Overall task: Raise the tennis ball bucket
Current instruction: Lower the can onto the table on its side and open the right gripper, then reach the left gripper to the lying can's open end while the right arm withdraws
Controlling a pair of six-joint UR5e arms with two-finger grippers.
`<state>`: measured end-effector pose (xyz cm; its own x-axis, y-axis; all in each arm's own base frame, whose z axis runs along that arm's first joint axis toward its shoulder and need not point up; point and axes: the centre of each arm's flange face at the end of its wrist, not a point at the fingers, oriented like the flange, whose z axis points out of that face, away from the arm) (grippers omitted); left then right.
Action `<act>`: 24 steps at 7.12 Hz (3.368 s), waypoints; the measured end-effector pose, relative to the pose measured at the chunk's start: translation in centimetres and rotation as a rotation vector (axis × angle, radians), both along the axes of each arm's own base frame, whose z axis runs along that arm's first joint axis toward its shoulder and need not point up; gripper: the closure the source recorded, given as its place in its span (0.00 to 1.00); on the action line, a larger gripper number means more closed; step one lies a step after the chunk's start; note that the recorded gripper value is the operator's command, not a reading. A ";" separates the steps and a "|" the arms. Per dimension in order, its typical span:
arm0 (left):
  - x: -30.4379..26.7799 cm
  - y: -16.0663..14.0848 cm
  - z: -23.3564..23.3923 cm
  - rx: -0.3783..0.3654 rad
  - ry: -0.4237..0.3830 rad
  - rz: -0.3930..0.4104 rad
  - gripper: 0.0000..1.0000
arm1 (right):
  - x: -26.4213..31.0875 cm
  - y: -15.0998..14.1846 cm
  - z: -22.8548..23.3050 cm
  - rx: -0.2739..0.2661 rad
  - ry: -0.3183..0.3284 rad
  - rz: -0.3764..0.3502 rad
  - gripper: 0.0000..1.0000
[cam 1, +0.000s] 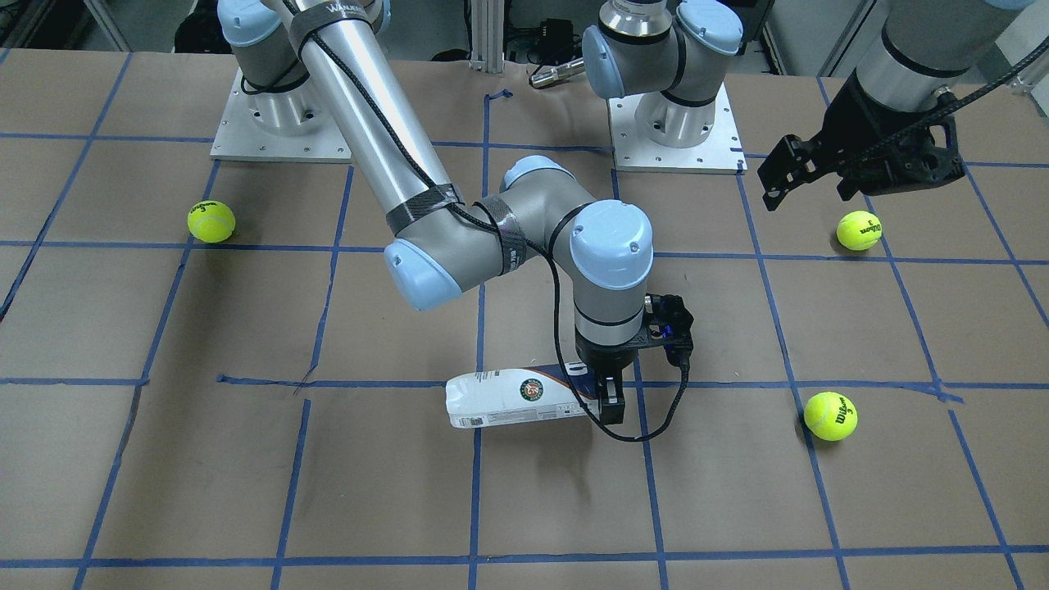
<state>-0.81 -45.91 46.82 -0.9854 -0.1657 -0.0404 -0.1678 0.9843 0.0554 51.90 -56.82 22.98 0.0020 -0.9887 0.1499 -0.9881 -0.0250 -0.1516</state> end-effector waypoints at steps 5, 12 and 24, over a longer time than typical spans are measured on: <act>0.1 -0.2 -0.3 0.020 0.004 0.002 0.00 | -1.3 0.5 2.1 -0.030 -0.032 -0.006 0.00; -2.3 -6.8 -6.2 -0.063 0.355 0.018 0.00 | -23.8 -0.7 22.7 0.143 -0.037 -0.428 0.00; -9.9 -13.0 -28.9 -0.082 0.864 -0.165 0.52 | -37.1 8.9 32.1 0.228 -0.006 -1.439 0.00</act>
